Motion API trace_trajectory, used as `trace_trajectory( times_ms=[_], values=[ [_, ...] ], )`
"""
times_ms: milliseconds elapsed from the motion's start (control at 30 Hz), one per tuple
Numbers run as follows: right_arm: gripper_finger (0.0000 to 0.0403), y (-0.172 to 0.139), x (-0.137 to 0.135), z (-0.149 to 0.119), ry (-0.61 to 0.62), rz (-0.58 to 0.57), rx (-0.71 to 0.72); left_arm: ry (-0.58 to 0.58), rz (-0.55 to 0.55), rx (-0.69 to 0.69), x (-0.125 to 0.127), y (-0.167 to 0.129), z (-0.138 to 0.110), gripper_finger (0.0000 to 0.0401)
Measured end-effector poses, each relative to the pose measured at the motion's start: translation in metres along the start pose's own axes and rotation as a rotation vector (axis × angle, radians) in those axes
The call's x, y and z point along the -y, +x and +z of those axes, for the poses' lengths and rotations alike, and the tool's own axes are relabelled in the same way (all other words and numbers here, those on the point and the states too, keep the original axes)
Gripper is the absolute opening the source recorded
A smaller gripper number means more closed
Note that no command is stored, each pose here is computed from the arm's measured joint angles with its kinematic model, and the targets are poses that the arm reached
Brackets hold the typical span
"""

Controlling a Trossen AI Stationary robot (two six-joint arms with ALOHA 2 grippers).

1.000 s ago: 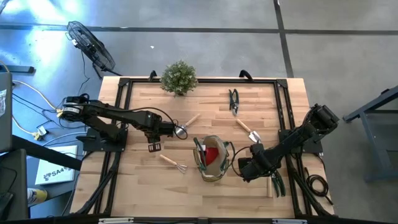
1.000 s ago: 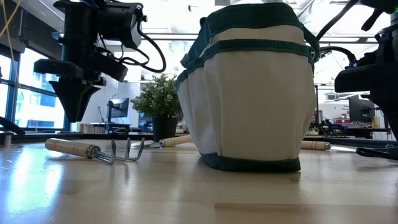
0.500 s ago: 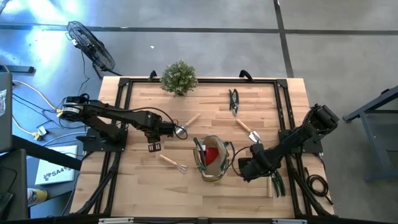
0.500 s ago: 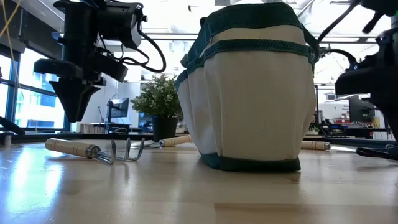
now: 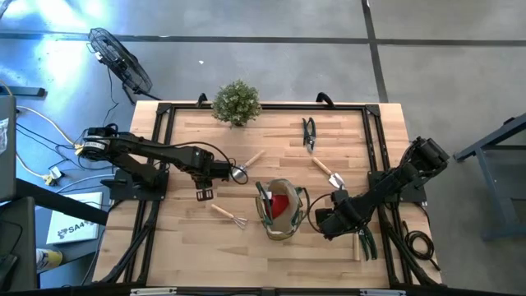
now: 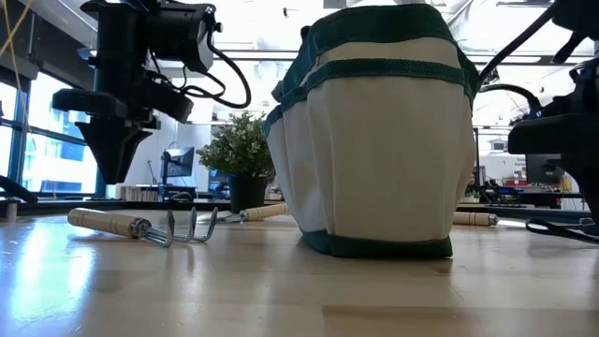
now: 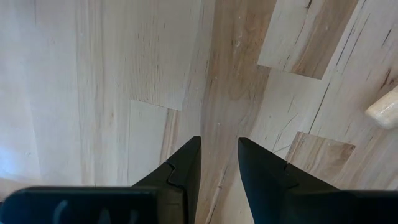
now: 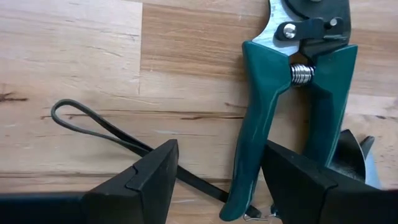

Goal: Pick & Place Garden tools in Gardening bag
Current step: Put the middle green scissors into the green bag

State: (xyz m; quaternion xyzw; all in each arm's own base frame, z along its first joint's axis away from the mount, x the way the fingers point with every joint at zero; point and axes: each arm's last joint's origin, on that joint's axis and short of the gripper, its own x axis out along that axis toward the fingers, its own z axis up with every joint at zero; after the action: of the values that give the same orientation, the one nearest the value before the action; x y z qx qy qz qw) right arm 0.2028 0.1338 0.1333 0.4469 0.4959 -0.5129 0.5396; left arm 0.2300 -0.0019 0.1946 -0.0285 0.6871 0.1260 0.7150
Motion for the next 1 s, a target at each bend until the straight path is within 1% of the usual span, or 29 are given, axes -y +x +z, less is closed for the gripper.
trace_trajectory(
  times_ms=[100, 167, 333, 433, 467, 700, 767, 1000],
  values=[
    [0.0197, 0.0001, 0.0000, 0.0000, -0.002, 0.001, -0.001, -0.001, -0.002, 0.007, 0.0002, 0.0000, 0.0007, 0.0100],
    [0.0175, 0.0002, -0.0003, -0.0001, -0.015, 0.004, 0.001, -0.001, -0.003, 0.009, 0.0003, 0.0000, 0.0009, 0.0100],
    [0.0095, 0.0005, -0.0009, 0.0003, -0.053, 0.012, 0.011, -0.001, -0.003, 0.010, 0.0003, 0.0000, 0.0010, 0.0100],
    [0.0041, 0.0006, -0.0010, 0.0001, -0.115, 0.019, 0.020, -0.002, -0.003, 0.011, 0.0003, 0.0000, 0.0011, 0.0100],
    [0.0032, 0.0006, -0.0012, 0.0000, -0.130, 0.022, 0.022, -0.001, -0.003, 0.012, 0.0004, 0.0000, 0.0011, 0.0100],
    [0.0039, 0.0008, -0.0020, 0.0000, -0.170, 0.035, 0.032, 0.001, -0.003, 0.013, 0.0004, 0.0000, 0.0013, 0.0100],
    [0.0035, 0.0008, -0.0020, -0.0002, -0.189, 0.037, 0.033, 0.001, -0.004, 0.013, 0.0004, 0.0000, 0.0013, 0.0100],
    [0.0034, 0.0004, 0.0004, -0.0045, -0.237, 0.063, 0.084, 0.001, -0.004, 0.013, 0.0003, 0.0000, 0.0013, 0.0100]
  ],
)
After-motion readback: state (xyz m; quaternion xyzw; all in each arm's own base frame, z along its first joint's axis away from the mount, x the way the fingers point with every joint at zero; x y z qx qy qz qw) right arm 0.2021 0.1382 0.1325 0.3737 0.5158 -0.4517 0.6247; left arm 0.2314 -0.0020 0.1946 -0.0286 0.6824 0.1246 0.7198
